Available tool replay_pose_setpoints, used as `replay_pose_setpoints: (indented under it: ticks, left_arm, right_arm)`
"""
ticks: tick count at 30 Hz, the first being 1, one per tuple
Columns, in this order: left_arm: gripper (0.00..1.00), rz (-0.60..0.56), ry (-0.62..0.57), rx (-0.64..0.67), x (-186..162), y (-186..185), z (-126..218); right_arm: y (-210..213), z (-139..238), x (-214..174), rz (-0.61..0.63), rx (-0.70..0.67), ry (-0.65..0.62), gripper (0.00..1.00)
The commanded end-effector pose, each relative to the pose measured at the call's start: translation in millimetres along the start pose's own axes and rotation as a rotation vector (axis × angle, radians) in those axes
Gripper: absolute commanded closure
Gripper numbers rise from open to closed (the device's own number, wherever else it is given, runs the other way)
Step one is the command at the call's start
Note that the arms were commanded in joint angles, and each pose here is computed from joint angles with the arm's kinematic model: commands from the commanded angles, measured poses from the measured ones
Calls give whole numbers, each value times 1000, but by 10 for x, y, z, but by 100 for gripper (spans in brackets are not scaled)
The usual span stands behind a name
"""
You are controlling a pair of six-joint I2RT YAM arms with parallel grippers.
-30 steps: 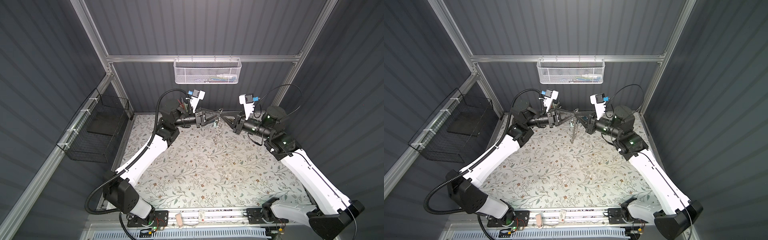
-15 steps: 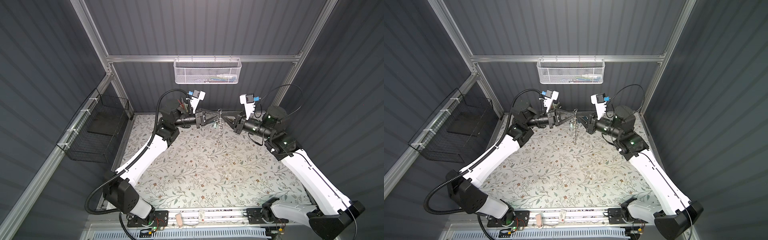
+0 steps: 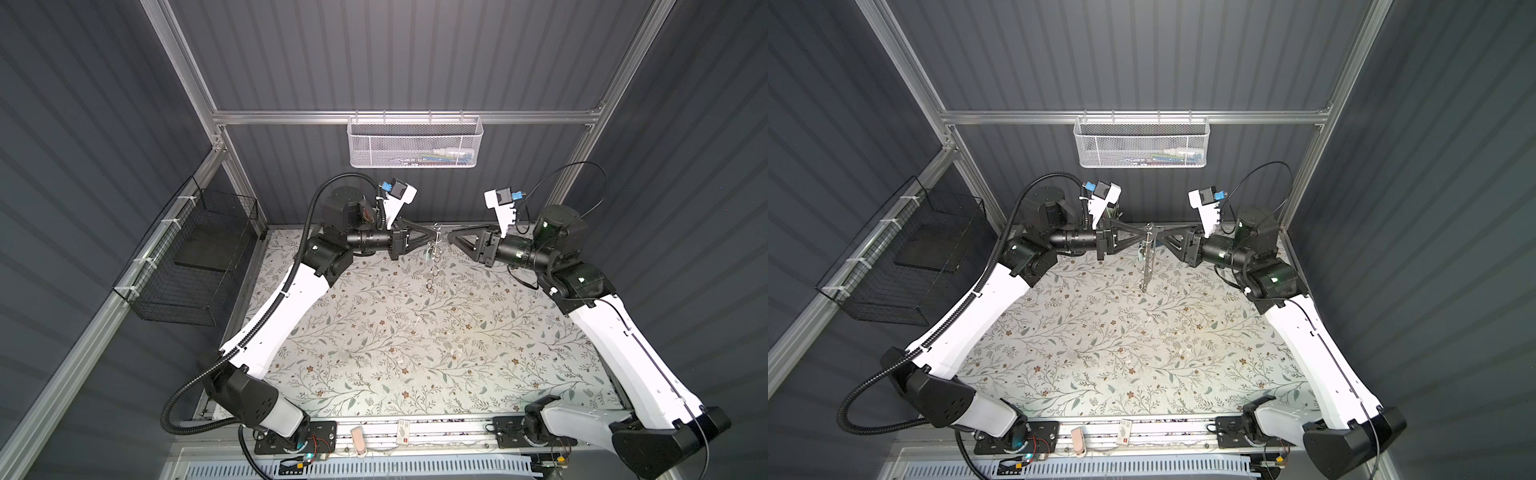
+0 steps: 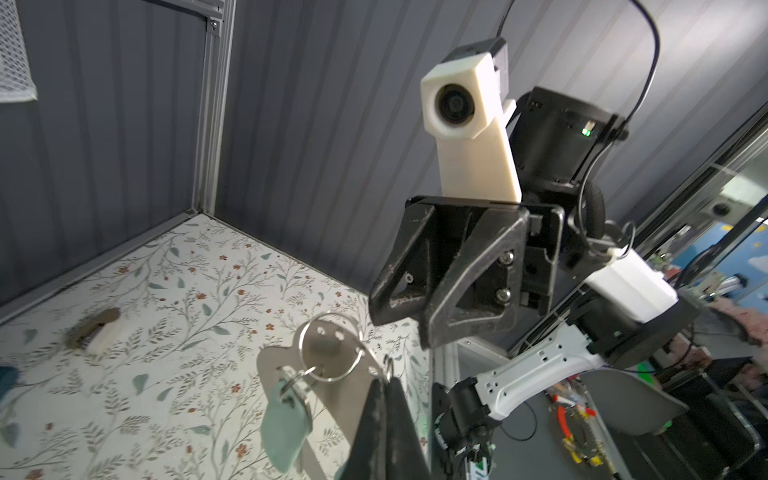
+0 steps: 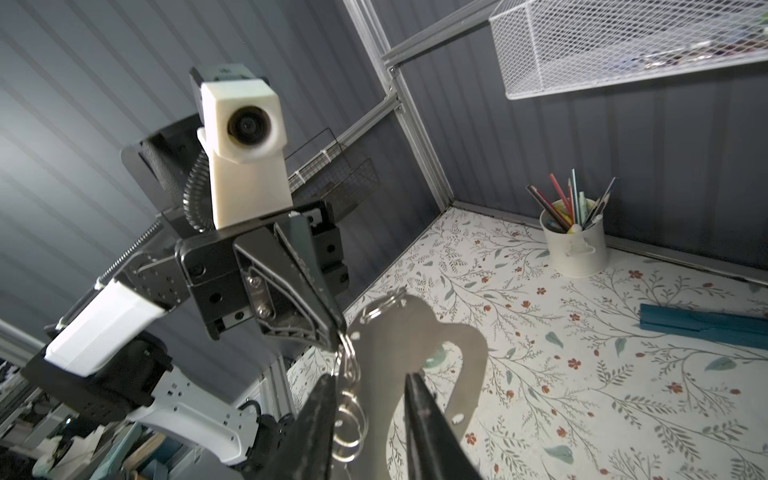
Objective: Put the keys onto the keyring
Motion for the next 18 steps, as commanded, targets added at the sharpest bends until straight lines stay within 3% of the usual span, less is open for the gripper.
replay_pose_setpoints:
  ticks: [1,9,18]
  left_arm:
    - [100,-117,80,92,-87,22,66]
    - [100,-247,131,166,-98,-19,150]
    - [100,-238,124,124,-121,-88,127]
  right_arm:
    - [94,42,-39,10,52,76,71]
    - [134,-38,67,45,105,154,75]
    - [143,-217,42,51,179,225,79]
Point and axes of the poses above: each gripper's point midway between its finger pads, its own z axis back along the fingers, its own y axis along the line the jaws close on, x = y × z, the point moved 6 cm from there along z, back along the fingers, and after that the axes turned 12 degrees about z, right-handed, at the moved point
